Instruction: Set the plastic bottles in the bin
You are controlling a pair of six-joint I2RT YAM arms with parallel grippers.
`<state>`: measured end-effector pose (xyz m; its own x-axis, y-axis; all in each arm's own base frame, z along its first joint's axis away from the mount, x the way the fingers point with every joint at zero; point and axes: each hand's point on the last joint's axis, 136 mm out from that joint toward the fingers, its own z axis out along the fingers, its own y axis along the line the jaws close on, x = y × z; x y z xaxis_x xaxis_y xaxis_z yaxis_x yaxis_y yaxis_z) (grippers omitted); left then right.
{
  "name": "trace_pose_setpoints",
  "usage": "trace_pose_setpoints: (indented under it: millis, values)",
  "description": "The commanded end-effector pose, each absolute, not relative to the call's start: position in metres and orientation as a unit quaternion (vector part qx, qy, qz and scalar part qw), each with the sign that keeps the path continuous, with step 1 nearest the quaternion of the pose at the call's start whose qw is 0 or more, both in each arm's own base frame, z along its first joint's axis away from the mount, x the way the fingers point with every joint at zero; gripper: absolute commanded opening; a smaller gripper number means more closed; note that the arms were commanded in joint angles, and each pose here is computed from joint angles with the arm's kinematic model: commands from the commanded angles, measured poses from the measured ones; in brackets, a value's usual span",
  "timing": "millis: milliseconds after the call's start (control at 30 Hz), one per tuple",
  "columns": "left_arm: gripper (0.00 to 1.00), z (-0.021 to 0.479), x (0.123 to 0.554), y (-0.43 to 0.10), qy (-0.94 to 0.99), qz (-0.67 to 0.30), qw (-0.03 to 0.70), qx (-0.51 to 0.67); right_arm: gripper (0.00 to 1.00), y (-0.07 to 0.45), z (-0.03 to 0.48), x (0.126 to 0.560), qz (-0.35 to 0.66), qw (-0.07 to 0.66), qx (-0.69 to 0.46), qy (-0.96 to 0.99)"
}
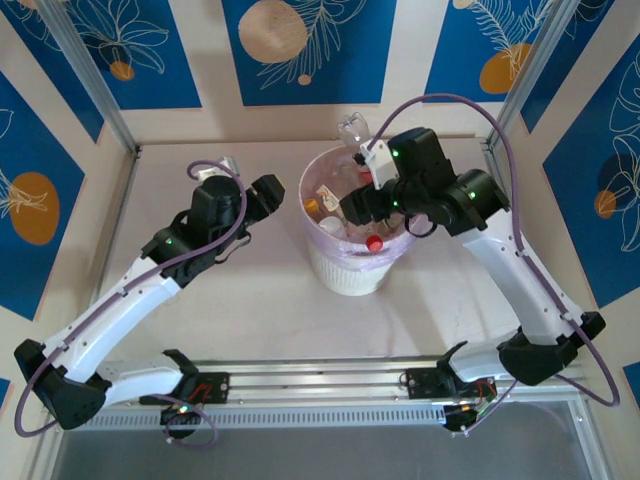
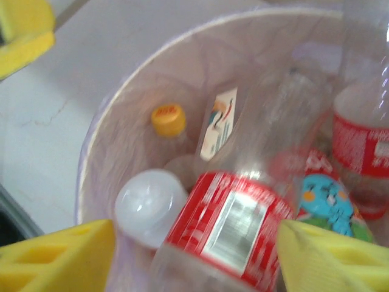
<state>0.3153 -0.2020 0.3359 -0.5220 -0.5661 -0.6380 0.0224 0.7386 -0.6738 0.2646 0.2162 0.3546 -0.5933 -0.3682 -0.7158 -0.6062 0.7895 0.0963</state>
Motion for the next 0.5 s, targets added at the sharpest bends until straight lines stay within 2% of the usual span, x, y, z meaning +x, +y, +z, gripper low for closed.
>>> trace_pose_setpoints:
  millis: [0,100,367,467]
  values:
    - [0.71,0.329,0.324,-0.210,0.811,-0.331,0.451,-0.171,0.79,0.196,0.326,0.245,0.114,0.297,-0.258,0.912]
    - [0.71,0.322,0.327,-0.220,0.815,-0.341,0.438,-0.165,0.78,0.190,0.312,0.247,0.084,0.285,-0.260,0.919]
    - [0.72,0.319,0.330,-0.226,0.816,-0.348,0.432,-0.164,0.55,0.163,0.316,0.277,0.048,0.345,-0.271,0.898]
    - [0.72,0.317,0.331,-0.227,0.815,-0.351,0.429,-0.166,0.50,0.168,0.318,0.285,0.088,0.365,-0.298,0.878]
